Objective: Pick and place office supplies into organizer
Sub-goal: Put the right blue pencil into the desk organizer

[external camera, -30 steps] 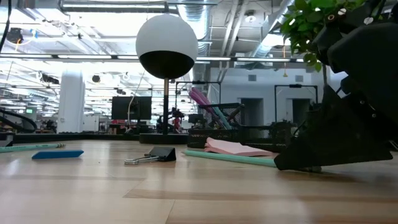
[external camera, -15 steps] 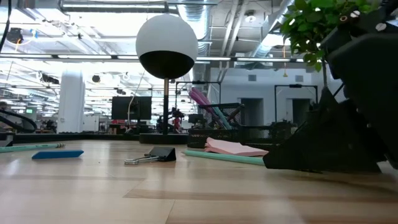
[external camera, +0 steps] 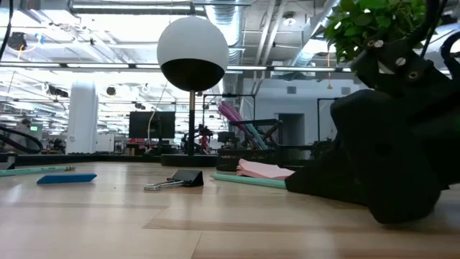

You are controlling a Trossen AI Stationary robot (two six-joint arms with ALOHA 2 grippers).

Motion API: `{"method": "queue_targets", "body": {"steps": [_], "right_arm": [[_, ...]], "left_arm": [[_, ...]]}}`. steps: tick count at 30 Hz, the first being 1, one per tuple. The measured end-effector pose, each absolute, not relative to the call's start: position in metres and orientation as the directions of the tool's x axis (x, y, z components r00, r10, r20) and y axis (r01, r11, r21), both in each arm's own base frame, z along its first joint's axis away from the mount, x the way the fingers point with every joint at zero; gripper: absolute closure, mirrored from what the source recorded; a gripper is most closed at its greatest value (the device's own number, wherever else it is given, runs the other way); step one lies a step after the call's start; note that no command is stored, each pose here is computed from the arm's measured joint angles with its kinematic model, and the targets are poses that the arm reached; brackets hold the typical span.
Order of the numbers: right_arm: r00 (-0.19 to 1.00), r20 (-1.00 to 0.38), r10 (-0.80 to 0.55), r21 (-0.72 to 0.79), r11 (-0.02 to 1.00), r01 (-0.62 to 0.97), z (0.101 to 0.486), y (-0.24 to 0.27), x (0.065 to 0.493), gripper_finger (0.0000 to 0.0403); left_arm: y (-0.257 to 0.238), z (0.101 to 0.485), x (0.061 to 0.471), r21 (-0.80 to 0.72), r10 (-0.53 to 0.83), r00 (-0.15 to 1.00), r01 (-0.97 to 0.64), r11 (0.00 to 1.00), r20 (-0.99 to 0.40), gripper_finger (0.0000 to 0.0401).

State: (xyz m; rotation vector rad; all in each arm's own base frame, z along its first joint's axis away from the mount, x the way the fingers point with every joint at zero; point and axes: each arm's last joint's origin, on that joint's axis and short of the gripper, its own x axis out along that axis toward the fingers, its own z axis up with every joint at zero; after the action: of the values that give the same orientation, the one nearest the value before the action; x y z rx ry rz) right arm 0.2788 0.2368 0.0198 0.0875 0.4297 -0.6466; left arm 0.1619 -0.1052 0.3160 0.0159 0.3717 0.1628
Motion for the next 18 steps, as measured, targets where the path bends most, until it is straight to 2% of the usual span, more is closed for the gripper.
{"method": "queue_targets", "body": {"steps": [12,18], "right_arm": [[0.699,-0.426,-0.575,-0.044,0.785,0.619,0.0208,0.2319,0.2814,0.0272],[0.697,-0.416,-0.584,-0.045,0.779,0.626,0.0204,0.2303,0.2809,0.0321]], "left_arm": [[-0.1054,0.3163,0.1621,0.027,0.160,0.920,-0.161,0.987,-0.357,0.0398],[-0.1054,0.3163,0.1622,0.027,0.161,0.920,-0.162,0.986,-0.357,0.0398]]}}
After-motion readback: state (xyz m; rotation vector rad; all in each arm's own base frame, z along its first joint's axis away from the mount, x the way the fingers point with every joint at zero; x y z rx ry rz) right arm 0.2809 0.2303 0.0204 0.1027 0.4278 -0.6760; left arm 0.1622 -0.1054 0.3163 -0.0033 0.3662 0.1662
